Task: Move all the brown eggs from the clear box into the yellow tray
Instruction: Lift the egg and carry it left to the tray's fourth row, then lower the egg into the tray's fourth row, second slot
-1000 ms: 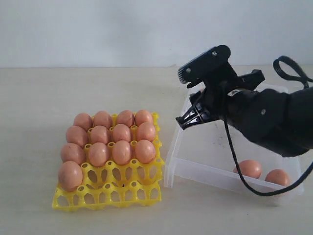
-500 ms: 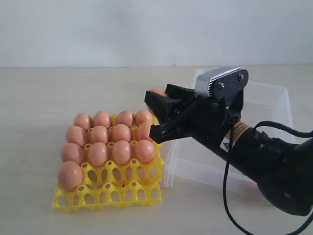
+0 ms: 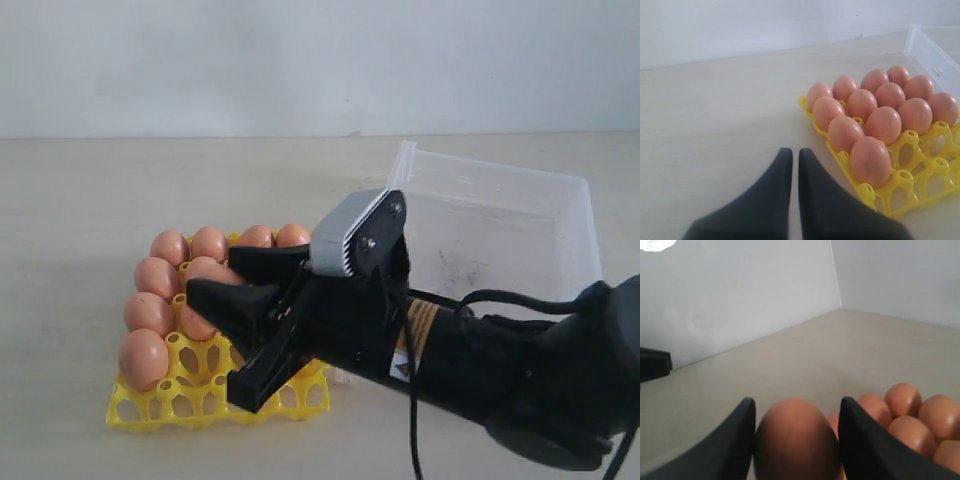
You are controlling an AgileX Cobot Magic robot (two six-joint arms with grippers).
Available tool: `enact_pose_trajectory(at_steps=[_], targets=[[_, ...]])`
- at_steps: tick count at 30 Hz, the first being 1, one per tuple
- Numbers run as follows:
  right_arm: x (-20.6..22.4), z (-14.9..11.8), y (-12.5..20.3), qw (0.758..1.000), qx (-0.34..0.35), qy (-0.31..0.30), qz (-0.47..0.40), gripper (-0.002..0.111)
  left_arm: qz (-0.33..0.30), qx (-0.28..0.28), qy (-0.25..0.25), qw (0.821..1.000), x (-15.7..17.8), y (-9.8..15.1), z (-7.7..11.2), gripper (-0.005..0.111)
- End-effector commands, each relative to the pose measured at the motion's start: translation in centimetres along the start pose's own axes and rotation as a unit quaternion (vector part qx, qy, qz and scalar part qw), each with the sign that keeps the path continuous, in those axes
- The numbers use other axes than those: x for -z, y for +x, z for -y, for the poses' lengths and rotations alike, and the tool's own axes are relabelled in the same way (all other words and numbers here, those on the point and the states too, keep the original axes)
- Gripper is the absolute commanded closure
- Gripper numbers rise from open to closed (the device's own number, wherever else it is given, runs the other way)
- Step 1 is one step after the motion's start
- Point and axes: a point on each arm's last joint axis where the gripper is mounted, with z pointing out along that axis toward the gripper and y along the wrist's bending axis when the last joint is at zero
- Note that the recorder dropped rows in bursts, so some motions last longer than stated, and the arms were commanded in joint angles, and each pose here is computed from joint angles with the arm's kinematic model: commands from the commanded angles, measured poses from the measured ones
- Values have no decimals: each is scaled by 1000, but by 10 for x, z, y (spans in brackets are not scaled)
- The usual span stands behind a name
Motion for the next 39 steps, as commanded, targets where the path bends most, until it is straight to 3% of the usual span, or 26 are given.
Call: enact_pose_trajectory(at_steps=[1,10,16,39], targets=[[-16,-3,20,999,-40,6,-13,108,2,3,2,1000,0,0,0,103],[-35,-18,37,997,-74,29,-10,108,2,3,2,1000,0,0,0,103],[-42,-13,50,991,-120,55,-13,108,2,3,2,1000,0,0,0,103],[-56,-8,56,987,-118,86,-66,108,2,3,2,1000,0,0,0,103]])
